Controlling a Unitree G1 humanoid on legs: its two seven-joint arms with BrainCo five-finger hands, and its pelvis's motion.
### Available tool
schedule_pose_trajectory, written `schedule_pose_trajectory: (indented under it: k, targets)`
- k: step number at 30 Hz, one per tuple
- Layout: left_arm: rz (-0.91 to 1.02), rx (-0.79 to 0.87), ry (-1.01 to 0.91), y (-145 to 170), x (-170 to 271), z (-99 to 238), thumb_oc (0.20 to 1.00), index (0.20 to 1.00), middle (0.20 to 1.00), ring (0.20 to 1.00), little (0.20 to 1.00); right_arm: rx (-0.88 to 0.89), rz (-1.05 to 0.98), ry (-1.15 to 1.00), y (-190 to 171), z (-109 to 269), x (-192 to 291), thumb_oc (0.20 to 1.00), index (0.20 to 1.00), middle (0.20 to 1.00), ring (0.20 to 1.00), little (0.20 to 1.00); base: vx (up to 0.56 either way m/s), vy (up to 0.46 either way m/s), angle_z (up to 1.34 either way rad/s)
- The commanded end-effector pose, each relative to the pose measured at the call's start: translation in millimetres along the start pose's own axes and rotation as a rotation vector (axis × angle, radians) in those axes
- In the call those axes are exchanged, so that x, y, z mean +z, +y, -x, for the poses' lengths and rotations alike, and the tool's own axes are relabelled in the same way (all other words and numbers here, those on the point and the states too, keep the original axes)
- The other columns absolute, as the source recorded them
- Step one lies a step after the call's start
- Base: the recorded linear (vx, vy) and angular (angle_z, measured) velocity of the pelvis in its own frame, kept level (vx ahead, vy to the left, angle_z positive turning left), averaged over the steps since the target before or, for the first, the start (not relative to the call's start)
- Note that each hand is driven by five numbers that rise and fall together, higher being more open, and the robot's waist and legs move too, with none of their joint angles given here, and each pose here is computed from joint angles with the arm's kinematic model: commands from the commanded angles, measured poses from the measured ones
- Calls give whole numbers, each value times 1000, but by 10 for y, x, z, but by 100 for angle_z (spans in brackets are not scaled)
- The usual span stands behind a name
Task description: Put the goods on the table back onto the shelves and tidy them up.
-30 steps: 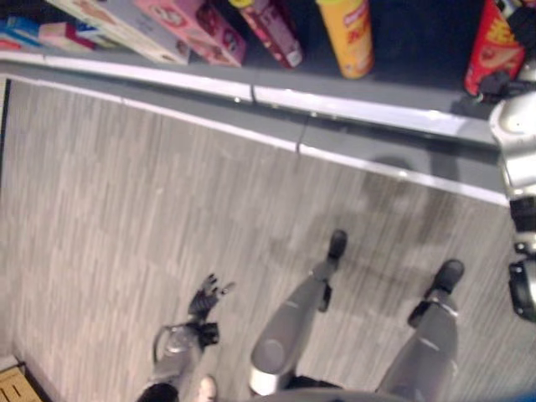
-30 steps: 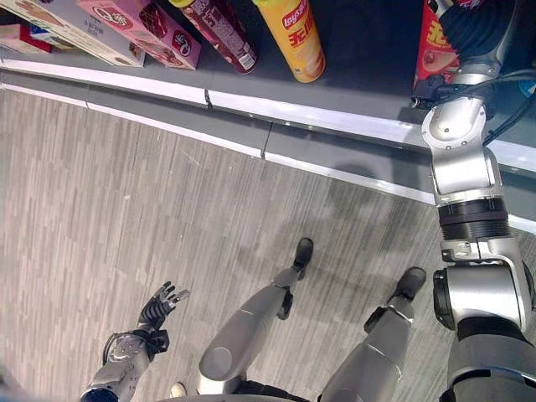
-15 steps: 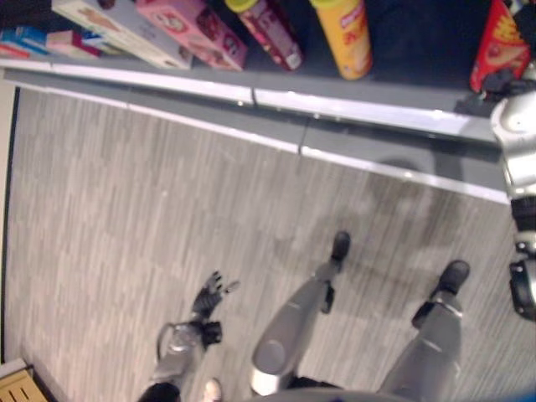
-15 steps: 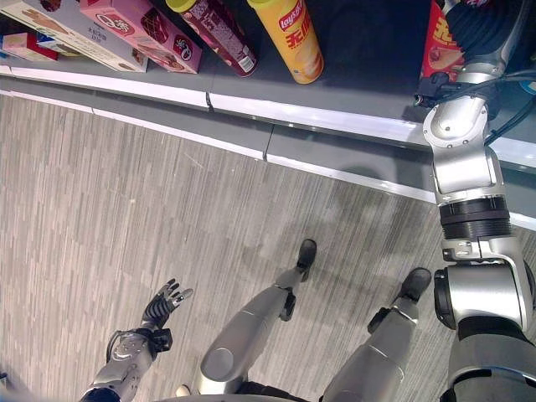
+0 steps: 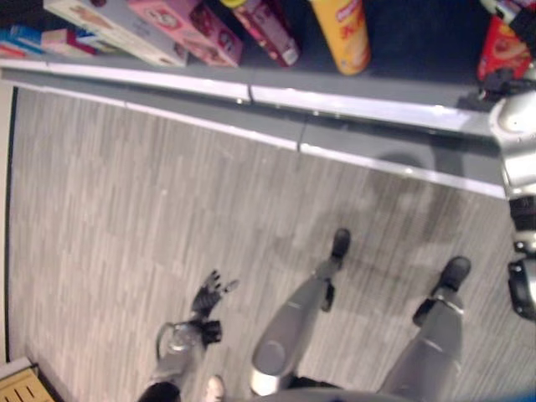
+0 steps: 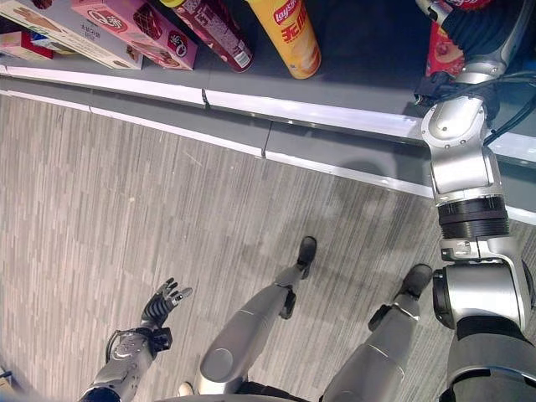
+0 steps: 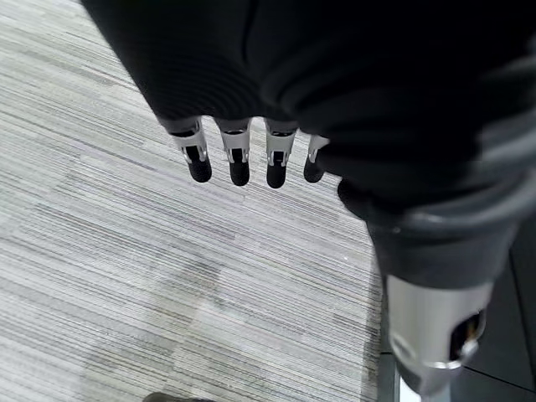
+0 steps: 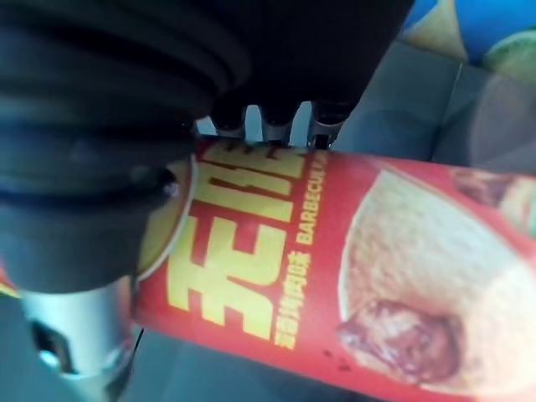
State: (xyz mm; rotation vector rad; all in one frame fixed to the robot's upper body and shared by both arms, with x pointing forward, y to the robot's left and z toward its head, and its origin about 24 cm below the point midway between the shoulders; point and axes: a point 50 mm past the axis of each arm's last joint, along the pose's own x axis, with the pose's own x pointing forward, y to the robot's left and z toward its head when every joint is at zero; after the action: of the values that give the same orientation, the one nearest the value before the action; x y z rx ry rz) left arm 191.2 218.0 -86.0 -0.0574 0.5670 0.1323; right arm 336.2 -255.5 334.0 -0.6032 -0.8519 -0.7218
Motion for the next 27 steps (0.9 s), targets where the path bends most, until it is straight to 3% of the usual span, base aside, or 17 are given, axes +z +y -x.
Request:
schedule_pose_trajectory:
  k: [1, 14, 27]
  targets:
    - [-49, 28, 26, 143, -84, 88, 1000, 1000, 1000, 1000, 1000, -94, -2, -162, -244, -179, 310, 1000, 1000, 1000, 1000, 1000, -31, 12, 0]
    - [-34, 33, 19, 143, -67, 81, 1000, 1000, 1000, 1000, 1000, -76, -14, -119, -246, -177, 216, 1000, 1000, 1000, 1000, 1000, -4, -4, -1]
    - [10, 57, 43, 179, -122, 105, 1000, 1000, 1000, 1000, 1000, 112, -193, -22, 8, 149, 43, 1000, 1000, 1000, 1000, 1000, -2, -19, -8]
